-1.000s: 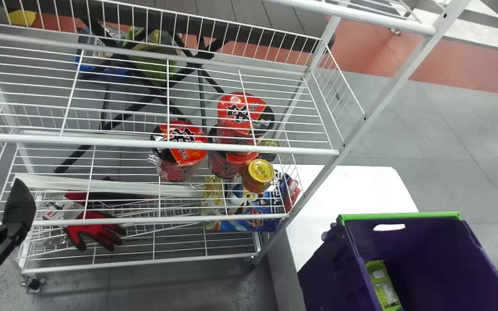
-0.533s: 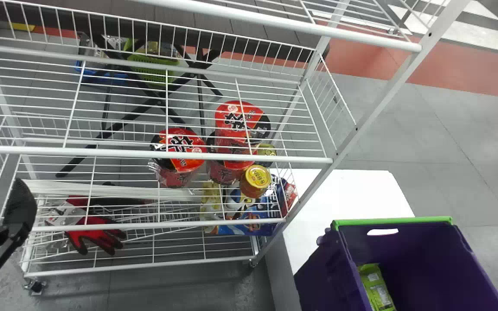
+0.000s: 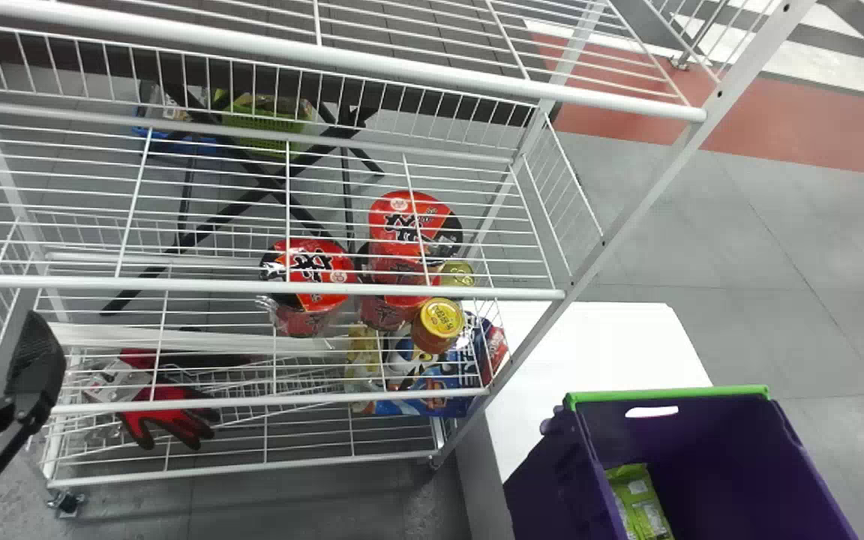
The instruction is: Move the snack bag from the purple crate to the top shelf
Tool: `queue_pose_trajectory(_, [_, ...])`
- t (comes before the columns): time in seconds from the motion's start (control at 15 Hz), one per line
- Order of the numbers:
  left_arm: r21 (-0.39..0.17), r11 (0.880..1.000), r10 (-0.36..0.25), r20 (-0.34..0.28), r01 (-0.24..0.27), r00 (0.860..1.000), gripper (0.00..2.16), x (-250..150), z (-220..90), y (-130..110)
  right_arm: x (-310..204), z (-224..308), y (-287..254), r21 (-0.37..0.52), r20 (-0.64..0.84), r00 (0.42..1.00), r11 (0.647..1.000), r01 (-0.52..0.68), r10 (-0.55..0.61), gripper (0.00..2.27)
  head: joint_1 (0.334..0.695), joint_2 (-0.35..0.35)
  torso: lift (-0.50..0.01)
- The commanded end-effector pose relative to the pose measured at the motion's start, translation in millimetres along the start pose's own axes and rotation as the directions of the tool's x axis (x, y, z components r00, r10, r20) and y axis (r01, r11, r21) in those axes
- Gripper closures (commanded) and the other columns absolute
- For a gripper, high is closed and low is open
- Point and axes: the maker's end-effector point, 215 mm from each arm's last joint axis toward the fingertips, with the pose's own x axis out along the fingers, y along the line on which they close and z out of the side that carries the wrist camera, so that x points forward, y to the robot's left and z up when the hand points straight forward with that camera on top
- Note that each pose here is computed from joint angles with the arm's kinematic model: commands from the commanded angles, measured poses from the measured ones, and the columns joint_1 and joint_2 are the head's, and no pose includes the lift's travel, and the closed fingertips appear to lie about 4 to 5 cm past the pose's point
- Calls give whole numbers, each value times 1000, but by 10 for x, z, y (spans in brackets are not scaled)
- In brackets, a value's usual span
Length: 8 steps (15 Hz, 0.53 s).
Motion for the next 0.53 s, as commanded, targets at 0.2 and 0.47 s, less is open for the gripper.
queue_pose_trajectory(0.2, [8,1000,-5,4,5,1000,147,-45,48,-36,-169,115,-73,32,18,1000,999,14,-14,1480,695,-350,-328])
queue_pose_trajectory(0.47, [8,1000,-7,7,7,1000,147,-57,70,-55,-259,135,-134,46,32,999,999,20,-22,1480,695,-350,-311])
